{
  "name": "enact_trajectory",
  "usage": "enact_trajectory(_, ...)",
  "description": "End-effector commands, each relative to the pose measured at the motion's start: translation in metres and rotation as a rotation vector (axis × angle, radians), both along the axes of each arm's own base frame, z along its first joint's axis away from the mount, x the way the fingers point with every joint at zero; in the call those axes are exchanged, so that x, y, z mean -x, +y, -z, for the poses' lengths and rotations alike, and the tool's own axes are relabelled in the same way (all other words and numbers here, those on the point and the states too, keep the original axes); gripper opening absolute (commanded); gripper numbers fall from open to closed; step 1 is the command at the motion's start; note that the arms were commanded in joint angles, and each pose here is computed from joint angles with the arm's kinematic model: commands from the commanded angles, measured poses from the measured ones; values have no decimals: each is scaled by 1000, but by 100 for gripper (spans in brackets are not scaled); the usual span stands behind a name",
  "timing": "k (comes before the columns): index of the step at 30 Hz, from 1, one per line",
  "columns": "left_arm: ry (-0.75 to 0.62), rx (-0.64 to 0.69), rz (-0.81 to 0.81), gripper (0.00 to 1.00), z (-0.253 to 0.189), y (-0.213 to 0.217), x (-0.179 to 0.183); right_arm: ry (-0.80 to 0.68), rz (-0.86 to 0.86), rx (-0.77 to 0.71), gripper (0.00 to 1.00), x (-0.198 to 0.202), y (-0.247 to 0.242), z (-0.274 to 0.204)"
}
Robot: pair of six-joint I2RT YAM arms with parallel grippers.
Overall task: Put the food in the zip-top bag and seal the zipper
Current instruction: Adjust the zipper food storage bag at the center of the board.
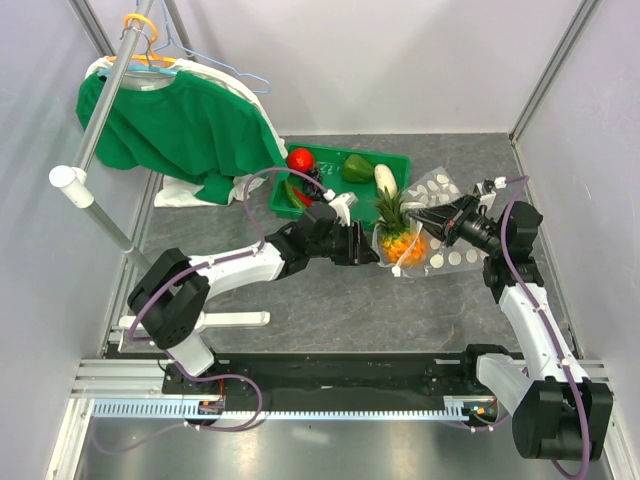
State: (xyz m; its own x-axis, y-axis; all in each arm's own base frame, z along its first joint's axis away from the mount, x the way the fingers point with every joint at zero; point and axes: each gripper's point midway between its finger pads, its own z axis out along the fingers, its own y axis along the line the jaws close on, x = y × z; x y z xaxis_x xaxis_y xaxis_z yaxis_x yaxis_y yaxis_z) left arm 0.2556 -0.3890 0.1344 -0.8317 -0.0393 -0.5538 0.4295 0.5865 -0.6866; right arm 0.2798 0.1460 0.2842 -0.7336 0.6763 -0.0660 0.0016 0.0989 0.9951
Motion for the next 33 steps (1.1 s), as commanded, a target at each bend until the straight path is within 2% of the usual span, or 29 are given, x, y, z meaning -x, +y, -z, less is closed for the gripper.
enact_trajectory(1,-31,130,6,47,-40,-12,-7,-84,-28,16,0,6,3,-23)
enact_trajectory(5,-3,165,26,46,-42,-16,-2,-77,-25,13,0,7,3,-21)
enact_trajectory(6,4,162,21,42,-40,-16,-2,-80,-25,13,0,7,3,-22)
enact_trajectory(8,15,151,12,31,-36,-15,-3,-85,-27,17,0,7,3,-23)
enact_trajectory(9,26,140,9,18,-35,-14,-4,-91,-26,21,0,7,3,-24)
enact_trajectory(12,22,160,53,2,-50,-13,0,-91,-20,55,0,6,2,-17)
enact_trajectory(13,12,126,91,2,-53,-7,8,-45,-19,78,0,6,1,-5)
enact_trajectory(15,-9,114,114,2,-73,-6,10,-74,-10,167,0,4,-2,5)
enact_trajectory(16,27,64,134,2,-70,2,20,10,-10,203,0,9,-5,22)
enact_trajectory(17,20,71,146,2,-84,2,21,-50,-12,288,0,8,-8,22)
enact_trajectory(19,91,33,205,2,-84,8,39,18,25,405,0,10,-20,40)
enact_trajectory(20,89,40,220,2,-96,7,41,-71,31,527,0,8,-28,29)
enact_trajectory(22,96,20,254,2,-100,13,50,-28,65,666,0,12,-45,38)
enact_trajectory(25,59,11,299,2,-124,13,51,-96,75,849,0,17,-64,19)
enact_trajectory(29,104,-2,340,2,-126,16,54,-124,37,942,0,29,-70,16)
enact_trajectory(31,121,36,366,2,-135,14,52,-107,24,974,0,33,-73,22)
enact_trajectory(33,191,133,456,2,-156,10,63,-102,-22,964,0,40,-68,19)
